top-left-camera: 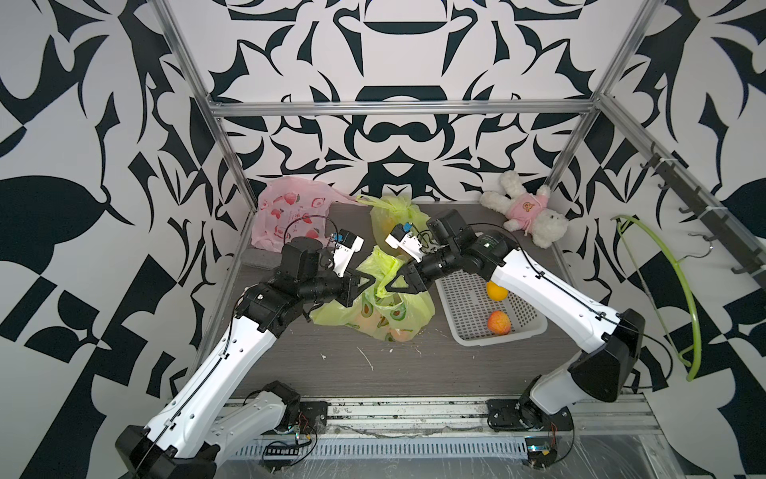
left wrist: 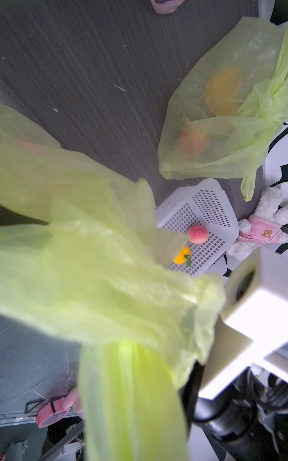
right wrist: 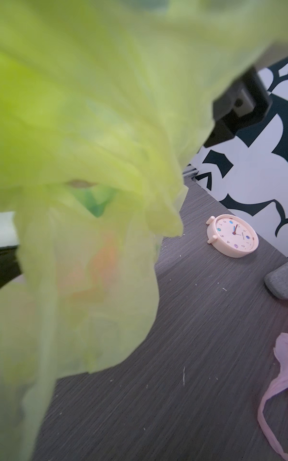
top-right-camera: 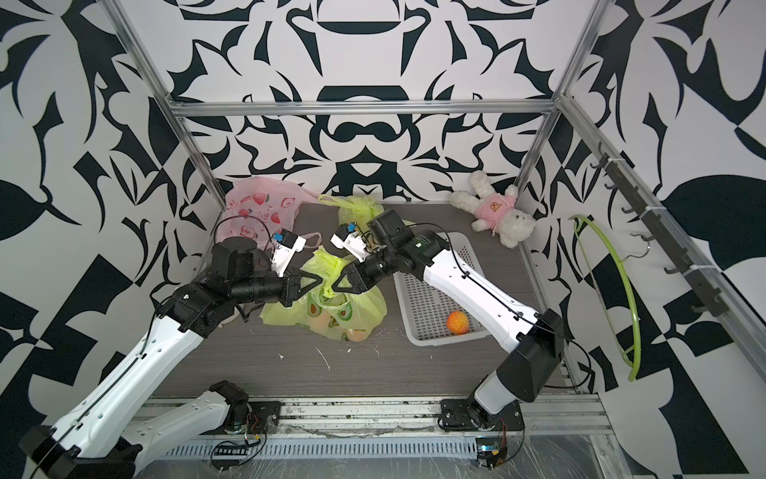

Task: Place the peach into a plastic bag & tie a knot
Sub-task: Cross the plastic bag at the center of the board.

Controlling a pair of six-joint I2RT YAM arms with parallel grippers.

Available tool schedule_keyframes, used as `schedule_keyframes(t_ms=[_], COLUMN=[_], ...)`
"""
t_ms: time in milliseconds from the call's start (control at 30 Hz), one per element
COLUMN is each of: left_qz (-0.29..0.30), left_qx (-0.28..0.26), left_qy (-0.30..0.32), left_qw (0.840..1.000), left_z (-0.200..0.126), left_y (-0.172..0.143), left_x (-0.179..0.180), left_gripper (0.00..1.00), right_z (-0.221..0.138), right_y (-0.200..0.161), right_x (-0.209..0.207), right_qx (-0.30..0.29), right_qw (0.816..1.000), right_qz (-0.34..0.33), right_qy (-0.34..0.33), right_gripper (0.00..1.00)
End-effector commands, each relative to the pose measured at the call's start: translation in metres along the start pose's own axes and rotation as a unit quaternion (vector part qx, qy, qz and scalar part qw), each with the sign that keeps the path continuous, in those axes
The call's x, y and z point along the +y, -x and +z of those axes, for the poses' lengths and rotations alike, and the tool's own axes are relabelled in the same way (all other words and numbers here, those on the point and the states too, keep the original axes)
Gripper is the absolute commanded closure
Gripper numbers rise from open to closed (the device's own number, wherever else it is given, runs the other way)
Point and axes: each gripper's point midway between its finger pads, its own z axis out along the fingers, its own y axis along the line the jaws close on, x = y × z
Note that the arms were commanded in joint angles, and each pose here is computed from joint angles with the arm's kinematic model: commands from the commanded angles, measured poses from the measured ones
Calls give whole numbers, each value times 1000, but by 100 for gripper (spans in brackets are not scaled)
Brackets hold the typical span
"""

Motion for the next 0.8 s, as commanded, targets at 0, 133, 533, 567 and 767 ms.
schedule_keyframes(t_ms=[0,133,533,567,767], left_qz=[12,13,7,5,-24], left_qx=[-27,-29,-25,-20,11], left_qy=[-12,-17,-27,-31,-63], left_qw=[1000,999,999,999,998], left_z=[-8,-11,-18,-17,-3], left_y=[15,16,6,4,-12], left_x=[-10,-13,-19,-19,-21], left_gripper=[100,100,100,100,100], right_z=[0,-1,-22,-22,-28], right_y=[5,7,22,25,48], right_x=[0,-12,-47,-46,-44], right_qx=[-10,-21,-56,-62,-112], right_qw=[1000,999,990,990,985], right_qz=[-6,-3,27,28,45], right_qy=[-16,-49,-127,-126,-126], right_gripper=[66,69,87,91,100])
